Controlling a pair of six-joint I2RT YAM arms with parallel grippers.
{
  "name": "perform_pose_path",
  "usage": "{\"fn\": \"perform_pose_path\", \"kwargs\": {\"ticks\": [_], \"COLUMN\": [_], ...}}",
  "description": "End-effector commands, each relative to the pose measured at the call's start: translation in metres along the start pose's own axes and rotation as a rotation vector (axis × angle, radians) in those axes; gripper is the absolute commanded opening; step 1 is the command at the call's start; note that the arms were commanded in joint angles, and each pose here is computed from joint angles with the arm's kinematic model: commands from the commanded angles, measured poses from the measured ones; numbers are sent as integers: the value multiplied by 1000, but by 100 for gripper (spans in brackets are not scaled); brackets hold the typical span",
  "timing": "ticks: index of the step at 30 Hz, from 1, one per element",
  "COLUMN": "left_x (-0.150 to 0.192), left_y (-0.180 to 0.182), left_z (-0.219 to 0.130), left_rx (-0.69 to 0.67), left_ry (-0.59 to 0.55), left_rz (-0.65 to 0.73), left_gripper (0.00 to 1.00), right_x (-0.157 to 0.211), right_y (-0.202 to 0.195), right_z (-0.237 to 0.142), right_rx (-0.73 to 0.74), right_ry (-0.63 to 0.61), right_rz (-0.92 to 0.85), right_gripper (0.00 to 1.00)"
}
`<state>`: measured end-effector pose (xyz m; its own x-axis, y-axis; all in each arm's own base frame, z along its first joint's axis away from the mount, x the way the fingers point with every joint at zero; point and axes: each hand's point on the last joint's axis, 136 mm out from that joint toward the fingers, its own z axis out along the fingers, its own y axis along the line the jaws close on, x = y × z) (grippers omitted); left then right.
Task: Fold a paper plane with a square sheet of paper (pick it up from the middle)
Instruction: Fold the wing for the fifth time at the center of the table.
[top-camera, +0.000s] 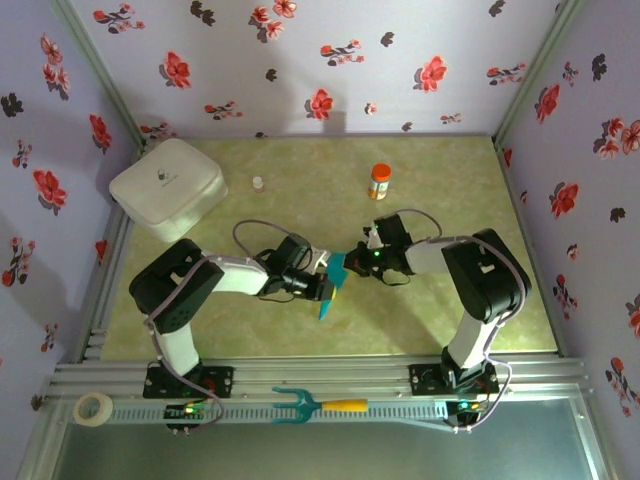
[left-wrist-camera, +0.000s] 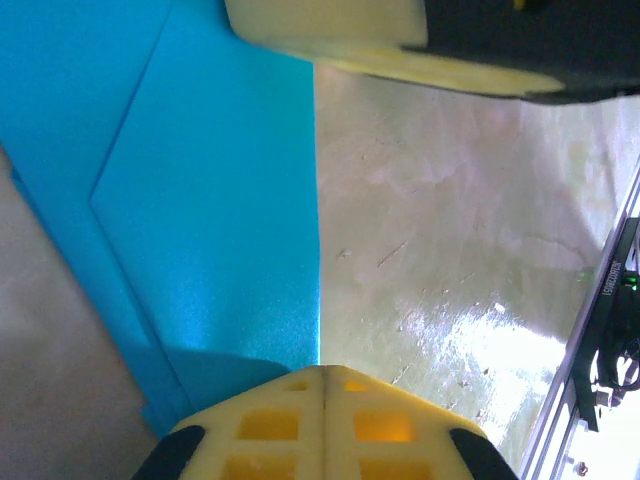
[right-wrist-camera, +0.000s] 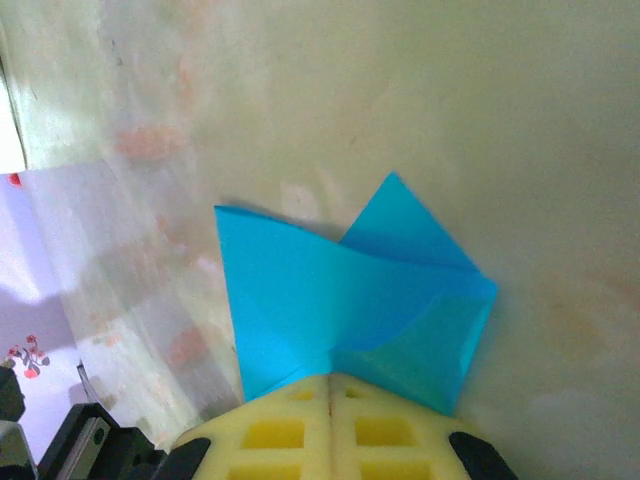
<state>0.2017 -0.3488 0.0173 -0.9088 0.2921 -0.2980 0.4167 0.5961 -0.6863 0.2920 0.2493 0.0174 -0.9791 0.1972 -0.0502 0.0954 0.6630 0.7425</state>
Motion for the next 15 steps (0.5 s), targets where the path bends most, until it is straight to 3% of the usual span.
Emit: {"fn": "perform_pose_path", "kwargs": {"ticks": [1, 7, 15], "left_x": [61, 62, 62], "left_y": [55, 56, 56], "left_z": [4, 4, 4], "left_rx": [-175, -174, -172], "left_ry": [169, 171, 167], "left_rz": [-143, -143, -144], "left_gripper": [0, 0, 0], "right_x": [-31, -45, -64], "right_y": [-20, -37, -40], "right_z": [-6, -13, -24], "right_rx": [92, 182, 171], "right_ry": [-111, -144, -194], "right_rz": [40, 77, 114], "right_gripper": [3, 3, 3]}}
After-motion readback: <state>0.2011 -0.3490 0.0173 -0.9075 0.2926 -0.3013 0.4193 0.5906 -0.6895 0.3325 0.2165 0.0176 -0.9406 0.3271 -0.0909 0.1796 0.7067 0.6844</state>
